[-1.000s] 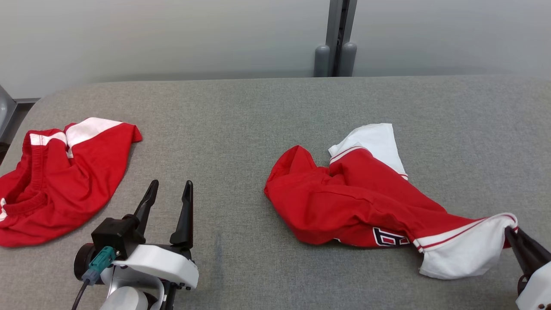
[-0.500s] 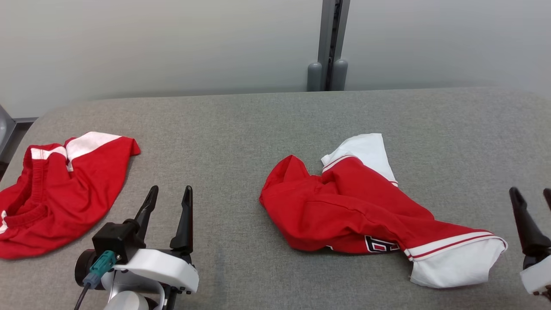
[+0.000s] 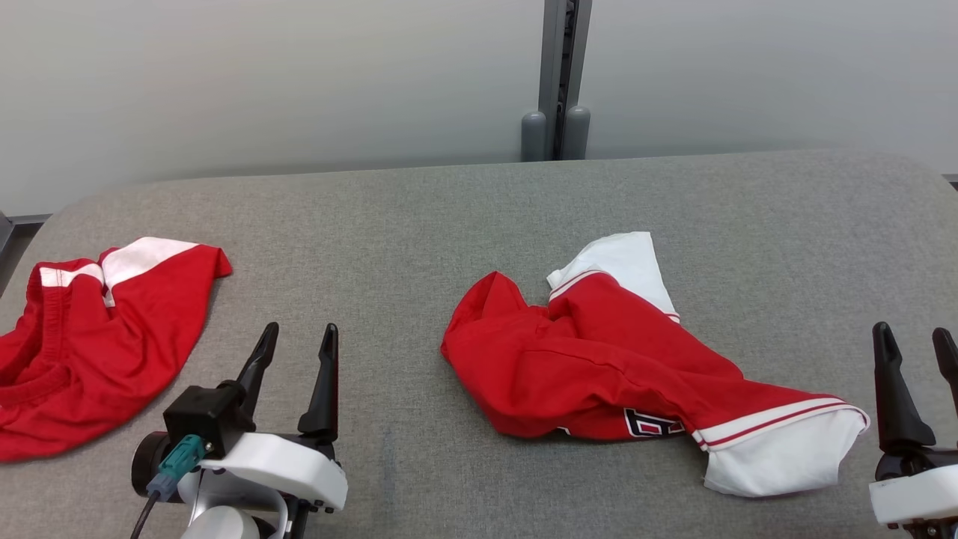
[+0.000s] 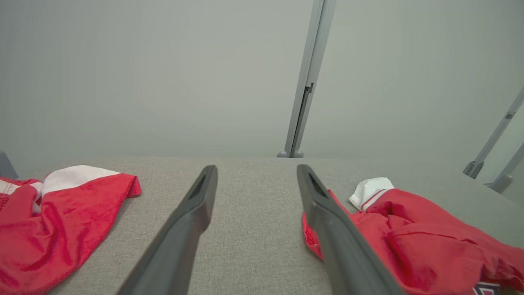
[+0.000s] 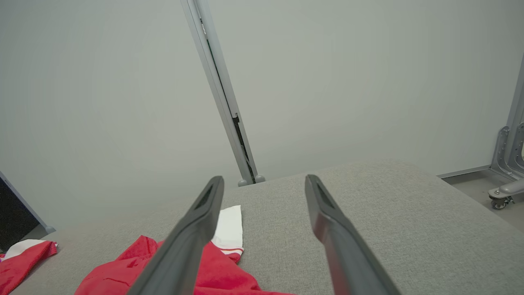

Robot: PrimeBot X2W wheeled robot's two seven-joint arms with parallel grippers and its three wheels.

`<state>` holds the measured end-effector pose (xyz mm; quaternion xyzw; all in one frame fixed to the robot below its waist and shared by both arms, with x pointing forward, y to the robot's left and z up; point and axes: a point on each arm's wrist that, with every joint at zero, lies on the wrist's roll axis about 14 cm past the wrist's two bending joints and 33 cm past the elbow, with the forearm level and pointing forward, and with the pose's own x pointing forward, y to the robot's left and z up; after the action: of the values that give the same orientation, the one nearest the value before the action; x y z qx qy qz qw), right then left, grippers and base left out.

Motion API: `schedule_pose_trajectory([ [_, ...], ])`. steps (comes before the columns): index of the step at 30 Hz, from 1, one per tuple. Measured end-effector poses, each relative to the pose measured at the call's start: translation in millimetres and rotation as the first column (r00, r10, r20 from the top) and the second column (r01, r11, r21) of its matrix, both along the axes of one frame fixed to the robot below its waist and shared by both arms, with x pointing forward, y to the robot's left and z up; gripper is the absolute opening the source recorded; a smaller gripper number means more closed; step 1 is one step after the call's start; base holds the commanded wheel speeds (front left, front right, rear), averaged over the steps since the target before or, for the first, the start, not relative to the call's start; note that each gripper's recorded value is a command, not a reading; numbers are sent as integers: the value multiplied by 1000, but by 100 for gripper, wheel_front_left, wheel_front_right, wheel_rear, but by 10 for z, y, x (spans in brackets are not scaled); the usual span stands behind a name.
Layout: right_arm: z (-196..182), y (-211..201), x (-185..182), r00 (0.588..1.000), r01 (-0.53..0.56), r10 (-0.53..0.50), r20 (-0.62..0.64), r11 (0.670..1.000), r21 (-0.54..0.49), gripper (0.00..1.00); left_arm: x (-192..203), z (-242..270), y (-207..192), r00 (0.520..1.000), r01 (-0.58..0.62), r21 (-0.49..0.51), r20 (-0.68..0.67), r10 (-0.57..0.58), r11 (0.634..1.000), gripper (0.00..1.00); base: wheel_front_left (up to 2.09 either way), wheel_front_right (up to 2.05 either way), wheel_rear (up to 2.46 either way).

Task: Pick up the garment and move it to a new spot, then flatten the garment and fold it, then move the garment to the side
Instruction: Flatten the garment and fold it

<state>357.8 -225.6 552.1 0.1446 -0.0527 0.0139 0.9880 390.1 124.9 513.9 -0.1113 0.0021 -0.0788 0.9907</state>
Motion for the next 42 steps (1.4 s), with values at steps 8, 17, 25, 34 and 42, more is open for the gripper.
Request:
schedule_pose_trajectory([
  [8, -71, 45, 37, 1000, 1, -1, -19, 1000, 10, 100, 113, -193, -320, 976, 167, 48, -151, -158, 985, 100, 0, 0, 0],
  [17, -161, -85, 45, 998, 44, -44, -52, 999, -6, 100, 255, -506, -1024, 804, 480, 87, -442, -398, 873, 100, 0, 0, 0],
  [25, -283, -229, 83, 991, 96, -97, -87, 995, -13, 100, 497, -747, -1362, 676, 609, 62, -563, -476, 791, 100, 0, 0, 0],
  [34, -437, -332, 48, 982, 133, -135, -133, 991, -23, 100, 521, -1114, -1407, 569, 658, 23, -671, -476, 753, 100, 0, 0, 0],
  [42, -476, -236, 123, 985, 102, -103, -137, 995, -18, 100, 472, -1087, -1388, 571, 661, 22, -663, -484, 750, 0, 0, 0, 0],
])
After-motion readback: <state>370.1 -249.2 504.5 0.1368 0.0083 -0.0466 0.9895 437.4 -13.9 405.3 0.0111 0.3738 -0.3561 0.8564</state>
